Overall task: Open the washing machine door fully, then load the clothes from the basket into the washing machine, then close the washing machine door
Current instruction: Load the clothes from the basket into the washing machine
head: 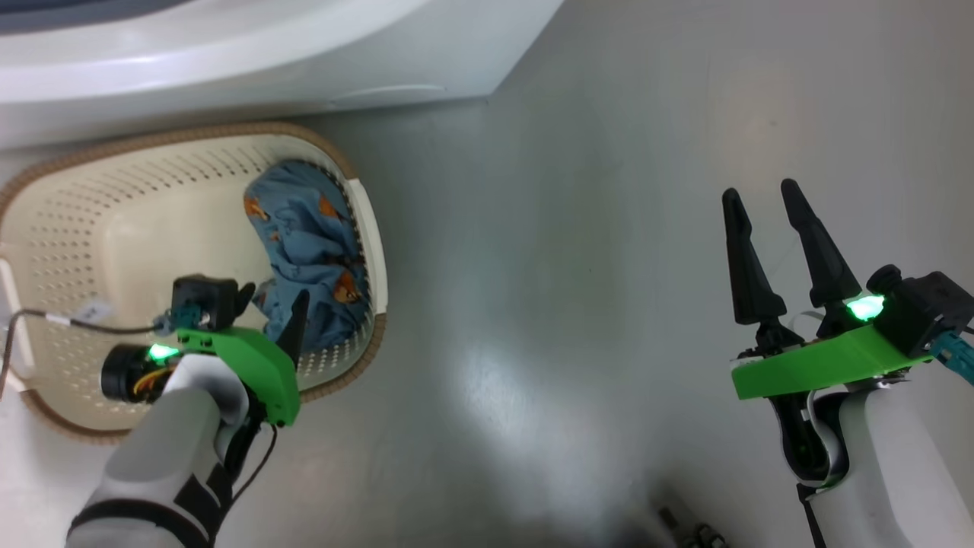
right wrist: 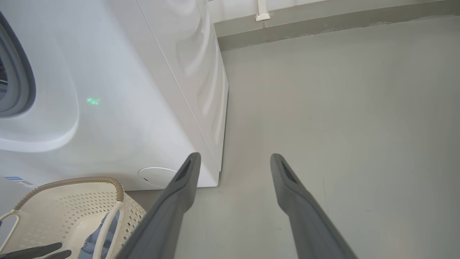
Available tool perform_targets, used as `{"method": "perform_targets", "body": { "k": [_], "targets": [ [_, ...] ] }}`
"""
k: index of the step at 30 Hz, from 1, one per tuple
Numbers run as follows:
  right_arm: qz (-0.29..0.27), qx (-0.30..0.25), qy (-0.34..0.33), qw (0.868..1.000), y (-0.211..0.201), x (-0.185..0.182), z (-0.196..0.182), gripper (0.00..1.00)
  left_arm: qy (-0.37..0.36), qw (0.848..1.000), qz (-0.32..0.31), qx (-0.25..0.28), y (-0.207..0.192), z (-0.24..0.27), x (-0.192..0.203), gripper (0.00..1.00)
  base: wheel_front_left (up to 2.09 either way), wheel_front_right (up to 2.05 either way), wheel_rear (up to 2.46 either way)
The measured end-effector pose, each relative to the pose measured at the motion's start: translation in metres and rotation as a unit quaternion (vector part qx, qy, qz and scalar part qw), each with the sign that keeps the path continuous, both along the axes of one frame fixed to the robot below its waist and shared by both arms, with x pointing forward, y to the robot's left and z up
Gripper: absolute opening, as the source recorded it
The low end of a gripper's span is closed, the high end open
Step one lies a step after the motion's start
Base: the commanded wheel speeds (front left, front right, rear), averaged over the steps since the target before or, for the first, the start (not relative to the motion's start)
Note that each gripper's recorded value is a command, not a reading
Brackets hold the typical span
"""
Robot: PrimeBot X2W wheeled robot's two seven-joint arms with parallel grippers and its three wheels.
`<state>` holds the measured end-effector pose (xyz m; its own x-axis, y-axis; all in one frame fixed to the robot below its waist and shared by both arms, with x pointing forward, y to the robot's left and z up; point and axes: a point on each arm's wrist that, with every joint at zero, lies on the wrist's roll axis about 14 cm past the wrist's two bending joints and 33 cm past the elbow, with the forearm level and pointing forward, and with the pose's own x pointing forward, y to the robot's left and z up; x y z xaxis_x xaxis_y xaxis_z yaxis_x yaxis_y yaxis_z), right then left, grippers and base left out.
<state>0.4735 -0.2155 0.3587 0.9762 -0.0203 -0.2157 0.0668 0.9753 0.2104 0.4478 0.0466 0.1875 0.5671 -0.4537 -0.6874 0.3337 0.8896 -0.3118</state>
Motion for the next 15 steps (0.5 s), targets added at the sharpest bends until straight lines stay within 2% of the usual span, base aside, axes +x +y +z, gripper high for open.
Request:
{"method": "perform_targets", "body": {
  "k": [15],
  "targets": [
    [-0.004,-0.006,0.031,0.999,-0.004,0.001,-0.031,1.00,0.056,0.998,-0.027,-0.001,-0.009,-0.044,0.003,1.00,0.00,0.00,0.00]
  ]
}}
